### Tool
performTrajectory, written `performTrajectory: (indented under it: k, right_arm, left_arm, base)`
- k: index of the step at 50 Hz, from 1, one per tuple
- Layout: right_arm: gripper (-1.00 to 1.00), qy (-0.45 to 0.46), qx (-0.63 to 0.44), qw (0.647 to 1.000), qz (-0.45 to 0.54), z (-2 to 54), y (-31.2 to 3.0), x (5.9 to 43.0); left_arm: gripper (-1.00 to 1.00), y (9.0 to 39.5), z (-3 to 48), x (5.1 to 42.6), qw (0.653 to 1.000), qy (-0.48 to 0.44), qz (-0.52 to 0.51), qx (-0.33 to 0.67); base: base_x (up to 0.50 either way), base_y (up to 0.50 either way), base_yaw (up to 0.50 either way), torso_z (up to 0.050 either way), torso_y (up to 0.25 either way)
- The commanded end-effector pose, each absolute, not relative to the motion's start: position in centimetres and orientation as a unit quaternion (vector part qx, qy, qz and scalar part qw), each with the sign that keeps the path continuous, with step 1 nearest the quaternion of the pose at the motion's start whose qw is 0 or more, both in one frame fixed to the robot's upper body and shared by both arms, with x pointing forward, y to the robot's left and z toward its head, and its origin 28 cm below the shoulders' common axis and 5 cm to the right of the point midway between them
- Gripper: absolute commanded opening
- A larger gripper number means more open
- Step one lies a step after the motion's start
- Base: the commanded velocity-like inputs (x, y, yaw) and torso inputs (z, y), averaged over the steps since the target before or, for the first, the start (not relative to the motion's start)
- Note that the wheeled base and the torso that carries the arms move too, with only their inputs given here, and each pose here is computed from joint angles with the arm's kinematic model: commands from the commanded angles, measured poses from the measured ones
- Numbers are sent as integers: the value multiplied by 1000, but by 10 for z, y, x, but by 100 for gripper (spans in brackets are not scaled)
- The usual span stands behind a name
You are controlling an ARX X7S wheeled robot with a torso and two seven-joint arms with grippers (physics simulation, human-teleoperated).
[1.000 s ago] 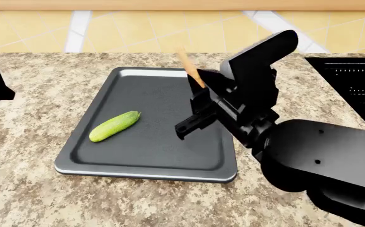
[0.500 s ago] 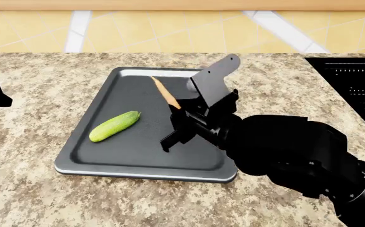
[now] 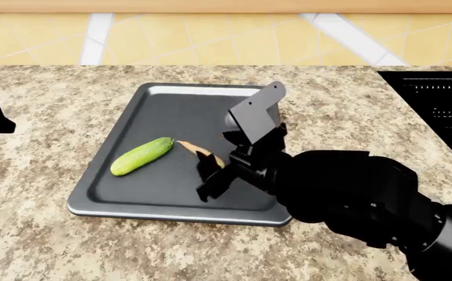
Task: Place the two vegetables and bowl onto the tray for setting up a vegetable dip station.
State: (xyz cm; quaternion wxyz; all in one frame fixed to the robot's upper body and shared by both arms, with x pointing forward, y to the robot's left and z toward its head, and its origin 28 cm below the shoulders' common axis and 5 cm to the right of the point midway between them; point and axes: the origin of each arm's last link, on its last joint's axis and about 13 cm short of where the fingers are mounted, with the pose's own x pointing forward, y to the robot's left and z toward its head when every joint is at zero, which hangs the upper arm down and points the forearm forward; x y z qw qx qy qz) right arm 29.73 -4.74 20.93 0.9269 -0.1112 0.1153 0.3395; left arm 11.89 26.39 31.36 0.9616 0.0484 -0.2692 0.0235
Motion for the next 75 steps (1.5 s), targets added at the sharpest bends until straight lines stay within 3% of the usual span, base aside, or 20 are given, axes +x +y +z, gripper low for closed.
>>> performTrajectory:
  k: [1, 23, 36, 56, 62, 75]
  right_arm:
    - [100, 102, -109, 929, 339, 212, -49, 297]
    - [100, -46, -47, 956, 286, 283, -75, 274]
    - [100, -154, -2, 966, 207, 316, -116, 220]
    - [100, -246, 58, 962, 102, 279, -144, 169]
    - [100, -281, 97, 954, 28, 256, -162, 169]
    - [100, -315, 160, 935, -2, 220, -165, 172]
  left_arm:
    - [100, 264, 313, 119, 961, -270, 23, 49]
    - [100, 263, 309, 120, 962, -269, 21, 43]
    - [100, 262, 308, 120, 960, -278, 16, 36]
    - [100, 260, 304, 121, 953, -303, 16, 6]
    - [100, 254, 287, 130, 944, -327, 35, -8]
    - [100, 243, 250, 159, 936, -345, 60, -37]
  base:
    - [0, 0, 0, 0, 0]
    - [0, 0, 0, 0, 0]
    - [0, 0, 0, 0, 0]
    - [-278, -1, 0, 0, 0]
    - [0, 0, 0, 0, 0]
    - [236, -97, 0, 0, 0]
